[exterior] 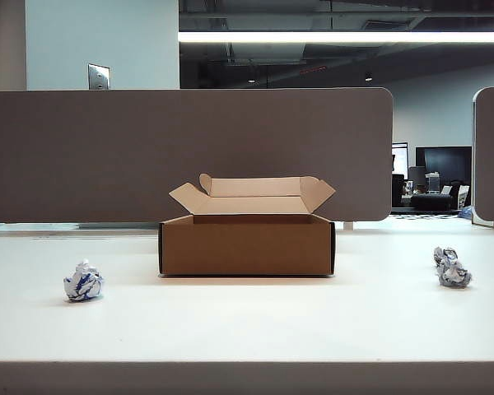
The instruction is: Pick up all the paper balls on the table and put them in the paper box.
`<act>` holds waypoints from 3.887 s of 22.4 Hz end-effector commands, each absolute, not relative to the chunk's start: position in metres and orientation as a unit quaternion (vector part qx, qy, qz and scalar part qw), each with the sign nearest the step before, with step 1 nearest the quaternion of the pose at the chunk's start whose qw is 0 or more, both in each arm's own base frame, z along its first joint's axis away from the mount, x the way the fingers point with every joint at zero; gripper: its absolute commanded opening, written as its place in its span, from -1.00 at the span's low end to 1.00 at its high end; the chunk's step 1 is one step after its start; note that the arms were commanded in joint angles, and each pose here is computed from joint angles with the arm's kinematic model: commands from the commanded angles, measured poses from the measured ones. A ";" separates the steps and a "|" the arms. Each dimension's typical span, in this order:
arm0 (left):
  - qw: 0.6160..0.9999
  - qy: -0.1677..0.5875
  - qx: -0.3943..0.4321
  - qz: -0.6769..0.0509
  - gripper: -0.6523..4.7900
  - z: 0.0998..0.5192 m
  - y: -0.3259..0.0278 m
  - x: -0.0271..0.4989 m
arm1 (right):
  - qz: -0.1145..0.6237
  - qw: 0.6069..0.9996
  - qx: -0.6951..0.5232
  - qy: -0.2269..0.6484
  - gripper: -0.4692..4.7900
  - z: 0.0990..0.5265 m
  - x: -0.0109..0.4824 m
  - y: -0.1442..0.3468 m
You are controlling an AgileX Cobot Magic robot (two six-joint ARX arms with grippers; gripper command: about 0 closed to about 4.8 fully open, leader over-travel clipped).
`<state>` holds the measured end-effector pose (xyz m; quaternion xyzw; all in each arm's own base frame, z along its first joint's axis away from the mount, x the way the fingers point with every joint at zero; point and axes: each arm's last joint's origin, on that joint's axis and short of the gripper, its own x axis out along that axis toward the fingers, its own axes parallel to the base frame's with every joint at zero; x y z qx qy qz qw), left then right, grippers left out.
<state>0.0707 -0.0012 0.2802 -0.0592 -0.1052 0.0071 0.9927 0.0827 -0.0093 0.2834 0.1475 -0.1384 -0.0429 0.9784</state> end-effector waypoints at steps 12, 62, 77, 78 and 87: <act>0.970 0.137 -0.044 -0.198 -0.78 0.308 -0.026 0.174 | -0.020 0.998 0.006 0.066 -0.84 0.354 0.211 0.000; 0.845 0.390 0.175 -0.320 0.21 0.165 -0.086 0.259 | -0.041 0.936 -0.034 0.347 0.56 0.205 0.379 0.019; 0.861 0.361 0.176 -0.313 0.21 0.175 -0.086 0.260 | -0.046 0.941 -0.035 0.334 0.56 0.205 0.382 0.018; 0.860 0.361 0.175 -0.314 0.21 0.175 -0.086 0.260 | -0.046 0.941 -0.035 0.335 0.56 0.205 0.382 0.018; 0.849 0.397 0.155 -0.313 0.21 0.163 -0.086 0.260 | -0.046 0.940 -0.035 0.338 0.56 0.205 0.382 0.018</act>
